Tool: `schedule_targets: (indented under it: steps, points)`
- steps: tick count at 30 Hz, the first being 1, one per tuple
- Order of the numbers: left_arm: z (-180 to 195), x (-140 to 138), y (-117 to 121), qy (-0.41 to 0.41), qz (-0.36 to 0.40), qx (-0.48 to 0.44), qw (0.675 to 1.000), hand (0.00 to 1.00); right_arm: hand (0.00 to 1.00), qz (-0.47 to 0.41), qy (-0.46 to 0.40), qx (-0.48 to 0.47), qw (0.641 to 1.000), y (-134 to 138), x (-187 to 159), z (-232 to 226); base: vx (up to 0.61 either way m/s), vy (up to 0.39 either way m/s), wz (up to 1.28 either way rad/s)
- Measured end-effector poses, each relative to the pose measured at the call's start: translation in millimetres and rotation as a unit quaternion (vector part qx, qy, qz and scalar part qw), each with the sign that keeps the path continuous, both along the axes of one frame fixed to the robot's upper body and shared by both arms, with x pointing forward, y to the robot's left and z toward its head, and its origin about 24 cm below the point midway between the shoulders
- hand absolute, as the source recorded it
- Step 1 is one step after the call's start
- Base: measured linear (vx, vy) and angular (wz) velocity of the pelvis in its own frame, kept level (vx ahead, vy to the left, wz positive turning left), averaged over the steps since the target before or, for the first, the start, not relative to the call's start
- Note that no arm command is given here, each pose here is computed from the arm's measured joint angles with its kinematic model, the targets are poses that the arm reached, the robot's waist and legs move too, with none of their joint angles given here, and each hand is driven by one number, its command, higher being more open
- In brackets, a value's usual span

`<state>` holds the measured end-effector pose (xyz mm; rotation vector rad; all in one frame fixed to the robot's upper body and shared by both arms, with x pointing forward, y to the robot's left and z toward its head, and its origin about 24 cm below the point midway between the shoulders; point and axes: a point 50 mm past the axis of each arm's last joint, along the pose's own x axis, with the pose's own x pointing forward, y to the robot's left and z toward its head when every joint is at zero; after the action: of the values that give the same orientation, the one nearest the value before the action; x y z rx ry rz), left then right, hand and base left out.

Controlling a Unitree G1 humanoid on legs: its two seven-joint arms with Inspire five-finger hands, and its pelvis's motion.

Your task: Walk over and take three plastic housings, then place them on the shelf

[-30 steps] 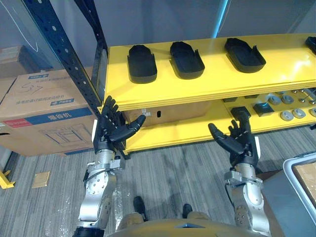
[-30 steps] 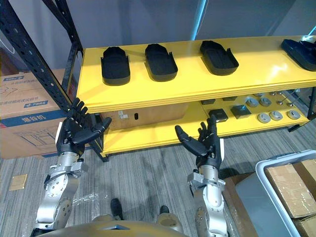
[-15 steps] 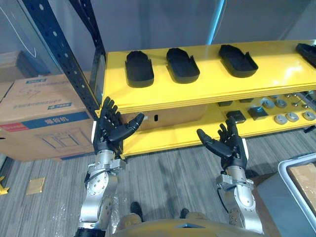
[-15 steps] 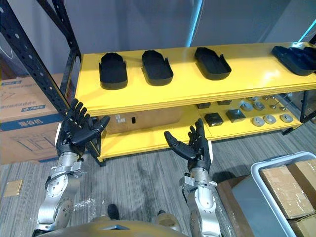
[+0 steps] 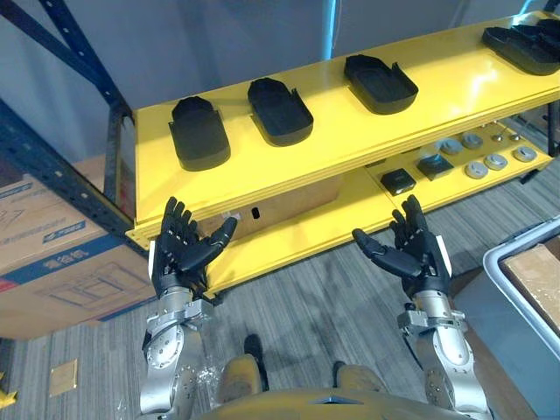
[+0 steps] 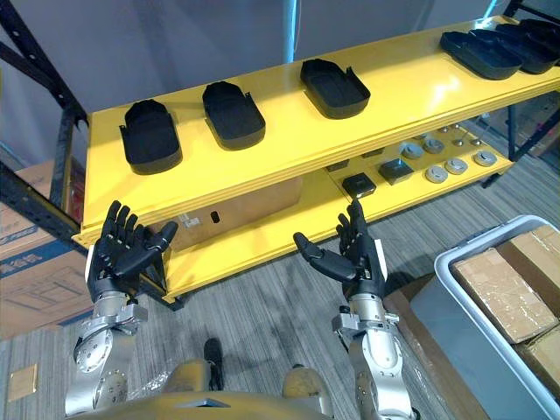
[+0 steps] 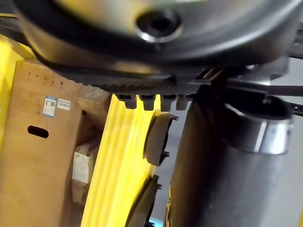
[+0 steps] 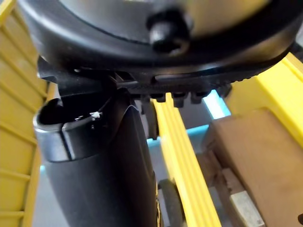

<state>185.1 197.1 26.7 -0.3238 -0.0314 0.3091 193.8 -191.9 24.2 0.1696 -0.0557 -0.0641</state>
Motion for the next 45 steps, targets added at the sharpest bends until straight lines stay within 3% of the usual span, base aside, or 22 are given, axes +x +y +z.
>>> schedule_targets:
  steps: [5, 7, 11, 14, 18, 20, 23, 29, 38, 45]
  points:
    - [5.5, -14.7, 25.4, 0.008, 0.080, 0.021, 0.997, 1.00, 1.00, 0.075, -0.038, 0.026, 0.996, 43.0, 28.4, 10.6, 0.17, 0.108, -0.65]
    - [9.4, -11.5, 22.2, -0.003, 0.079, 0.015, 0.997, 1.00, 1.00, 0.075, -0.058, 0.026, 0.995, 44.8, 35.3, 18.3, 0.05, -0.027, 0.16]
    - [25.5, -7.3, 10.4, -0.047, 0.053, -0.003, 0.997, 1.00, 1.00, 0.052, -0.064, 0.006, 0.997, 41.1, 38.8, 22.0, 0.04, -0.040, 0.33]
    - [59.6, -5.8, 3.7, -0.143, 0.001, 0.013, 0.990, 1.00, 1.00, 0.023, -0.065, -0.010, 0.998, 38.9, 38.4, 23.8, 0.10, 0.046, 0.17]
    - [78.7, -0.1, 0.0, -0.197, -0.037, 0.034, 0.979, 1.00, 1.00, 0.001, -0.071, -0.031, 0.997, 37.8, 35.0, 25.2, 0.11, 0.101, 0.12]
    - [82.7, 2.2, -0.5, -0.209, -0.038, 0.037, 0.976, 1.00, 1.00, -0.003, -0.095, -0.034, 0.995, 35.7, 34.9, 34.2, 0.13, -0.005, 0.26]
    - [91.0, 9.7, 0.8, -0.229, -0.028, 0.034, 0.973, 1.00, 1.00, -0.012, -0.204, -0.039, 0.978, 26.0, 35.3, 78.7, 0.10, -0.045, 0.34]
    - [77.1, 12.6, 1.9, -0.187, -0.016, 0.028, 0.982, 1.00, 1.00, -0.011, -0.340, -0.086, 0.936, 9.1, 34.1, 140.7, 0.14, -0.185, 0.51]
    - [75.5, 14.4, -8.7, -0.190, -0.050, 0.009, 0.981, 1.00, 1.00, 0.020, -0.240, -0.214, 0.947, -6.3, 45.4, 129.9, 0.05, -0.051, 0.26]
    - [73.0, 14.9, -13.3, -0.177, -0.094, 0.029, 0.979, 1.00, 1.00, 0.087, -0.154, -0.378, 0.909, -13.9, 44.1, 110.5, -0.06, 0.026, 0.30]
